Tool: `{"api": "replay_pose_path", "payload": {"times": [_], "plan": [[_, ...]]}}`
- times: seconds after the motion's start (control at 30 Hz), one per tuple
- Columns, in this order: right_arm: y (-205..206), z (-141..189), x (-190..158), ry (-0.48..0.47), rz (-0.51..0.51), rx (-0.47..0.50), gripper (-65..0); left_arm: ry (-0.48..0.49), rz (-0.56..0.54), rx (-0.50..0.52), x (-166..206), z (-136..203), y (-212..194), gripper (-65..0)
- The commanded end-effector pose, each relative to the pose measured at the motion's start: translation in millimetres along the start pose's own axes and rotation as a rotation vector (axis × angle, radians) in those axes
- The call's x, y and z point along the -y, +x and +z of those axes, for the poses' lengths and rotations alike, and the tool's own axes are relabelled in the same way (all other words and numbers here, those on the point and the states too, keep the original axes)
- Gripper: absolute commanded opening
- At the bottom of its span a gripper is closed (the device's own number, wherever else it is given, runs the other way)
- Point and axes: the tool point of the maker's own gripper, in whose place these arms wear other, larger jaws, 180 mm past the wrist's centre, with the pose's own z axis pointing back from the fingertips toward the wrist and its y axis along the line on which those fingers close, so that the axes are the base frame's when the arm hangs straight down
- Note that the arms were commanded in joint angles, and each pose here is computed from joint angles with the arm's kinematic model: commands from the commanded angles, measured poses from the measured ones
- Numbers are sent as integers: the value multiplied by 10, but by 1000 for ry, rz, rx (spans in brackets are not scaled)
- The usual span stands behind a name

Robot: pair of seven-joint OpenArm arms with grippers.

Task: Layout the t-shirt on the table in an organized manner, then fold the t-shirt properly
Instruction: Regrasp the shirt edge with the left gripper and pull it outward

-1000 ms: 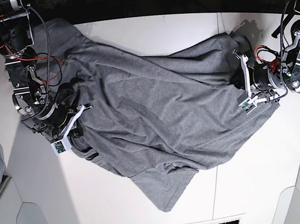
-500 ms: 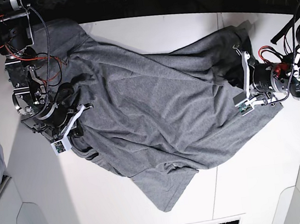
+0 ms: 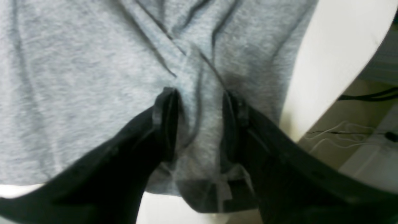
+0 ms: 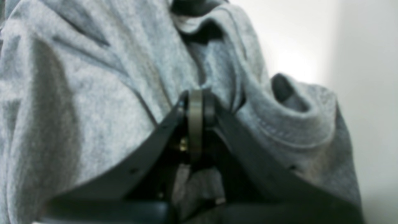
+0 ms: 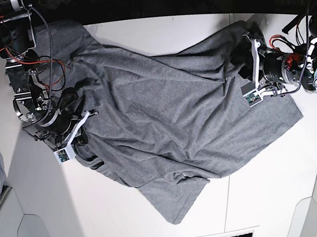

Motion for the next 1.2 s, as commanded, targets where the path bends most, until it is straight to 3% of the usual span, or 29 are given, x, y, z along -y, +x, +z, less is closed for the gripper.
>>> {"api": "replay_pose_path", "payload": {"times": [0.0,0.33,0.53,0.67,0.83,0.93,1.0,1.1,1.17], "plan": [[19,2,40,-4,15,-17,-650,13,-16,20,-77,95,67,-382],[23,1,39,-4,15,-15,-650,-25,-70,60,111,220,267,-381],[25,1,40,-5,15,-15,-650,-51,-89,52,360,86,119,-381],[27,0,37,-4,14,-14,-650,-10,-132,64,359,32,70,-381],[23,1,39,-4,14,-15,-650,136,-130,62,93,50,95,-382],[26,0,37,-4,14,-15,-650,162,-141,56,48,55,89,-385],[26,0,37,-4,14,-15,-650,167,-148,60,40,57,97,-443],[24,1,37,-4,14,-15,-650,165,-148,63,46,56,100,-629],[23,1,39,-4,14,-15,-650,165,-147,57,48,56,87,-650]]}}
